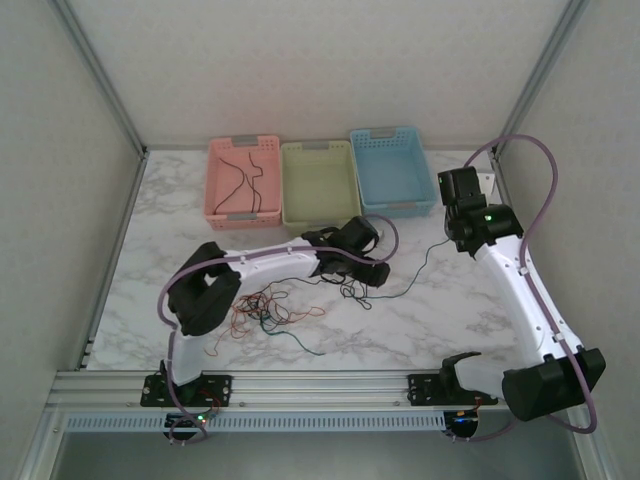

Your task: Untangle the cables

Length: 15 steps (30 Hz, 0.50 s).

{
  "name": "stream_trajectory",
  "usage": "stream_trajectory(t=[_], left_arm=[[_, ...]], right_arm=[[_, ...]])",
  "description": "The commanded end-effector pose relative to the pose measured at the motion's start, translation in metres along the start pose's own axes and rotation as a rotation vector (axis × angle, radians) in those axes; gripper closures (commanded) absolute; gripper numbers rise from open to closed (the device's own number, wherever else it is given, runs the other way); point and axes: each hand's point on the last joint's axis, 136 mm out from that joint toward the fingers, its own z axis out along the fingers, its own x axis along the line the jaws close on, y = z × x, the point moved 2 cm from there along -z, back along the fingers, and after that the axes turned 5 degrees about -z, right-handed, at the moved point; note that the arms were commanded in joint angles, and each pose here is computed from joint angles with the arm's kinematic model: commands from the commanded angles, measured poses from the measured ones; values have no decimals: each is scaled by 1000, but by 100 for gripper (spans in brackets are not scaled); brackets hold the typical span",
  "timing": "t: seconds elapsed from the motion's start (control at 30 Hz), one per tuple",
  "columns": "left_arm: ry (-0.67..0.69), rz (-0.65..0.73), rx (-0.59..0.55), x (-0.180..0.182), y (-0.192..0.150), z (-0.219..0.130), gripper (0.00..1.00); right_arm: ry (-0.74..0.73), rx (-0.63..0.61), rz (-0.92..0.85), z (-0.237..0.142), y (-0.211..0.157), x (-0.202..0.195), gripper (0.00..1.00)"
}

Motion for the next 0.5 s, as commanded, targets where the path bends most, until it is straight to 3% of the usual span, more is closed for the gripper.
stream_trajectory(t=[0.0, 0.13, 0.3, 0.47], left_arm=[[49, -16, 70, 4, -10, 7, 31], [58, -15, 84, 7, -15, 9, 47], [85, -24, 46, 12, -11, 1, 87], [160, -102, -110, 35, 15, -30, 94]], right_arm=[[-19, 1, -7, -2, -5, -6, 100], [-16, 4, -6, -1, -9, -6, 100], [-15, 10, 0, 2, -14, -6, 100], [2, 13, 6, 4, -18, -2, 100]])
